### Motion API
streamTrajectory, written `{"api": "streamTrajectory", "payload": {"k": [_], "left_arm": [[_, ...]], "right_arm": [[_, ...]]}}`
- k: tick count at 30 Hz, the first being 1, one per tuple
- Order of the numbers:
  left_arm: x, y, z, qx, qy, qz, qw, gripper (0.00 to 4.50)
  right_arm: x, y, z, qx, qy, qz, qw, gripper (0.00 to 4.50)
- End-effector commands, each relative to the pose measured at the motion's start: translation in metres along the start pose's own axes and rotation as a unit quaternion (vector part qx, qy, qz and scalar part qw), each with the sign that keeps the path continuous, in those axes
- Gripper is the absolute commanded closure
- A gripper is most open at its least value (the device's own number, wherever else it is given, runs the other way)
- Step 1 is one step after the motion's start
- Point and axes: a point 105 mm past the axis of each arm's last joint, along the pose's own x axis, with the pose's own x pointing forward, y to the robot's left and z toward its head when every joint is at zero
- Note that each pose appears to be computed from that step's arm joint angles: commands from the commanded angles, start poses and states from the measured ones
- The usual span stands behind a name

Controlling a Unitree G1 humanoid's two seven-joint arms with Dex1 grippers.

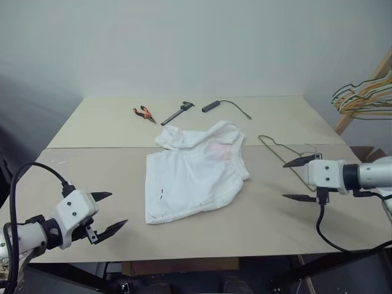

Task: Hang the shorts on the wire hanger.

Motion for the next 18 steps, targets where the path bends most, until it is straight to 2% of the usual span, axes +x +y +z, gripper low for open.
{"api": "streamTrajectory", "payload": {"k": [1, 5, 18], "left_arm": [[-0.0007, 0.0018, 0.0078, 0.012, -0.014, -0.003, 1.0, 0.0], [0.0004, 0.0061, 0.0121, 0.008, -0.021, 0.017, 1.0, 0.0], [0.0049, -0.0007, 0.0106, 0.008, -0.013, -0.002, 1.0, 0.0]], "right_arm": [[-0.0078, -0.0109, 0.0076, -0.017, -0.005, -0.022, 1.0, 0.01], [-0.0079, -0.0107, 0.0078, -0.017, -0.005, -0.021, 1.0, 0.01], [-0.0051, -0.0159, 0.0075, -0.026, 0.0, -0.028, 0.999, 0.01]]}}
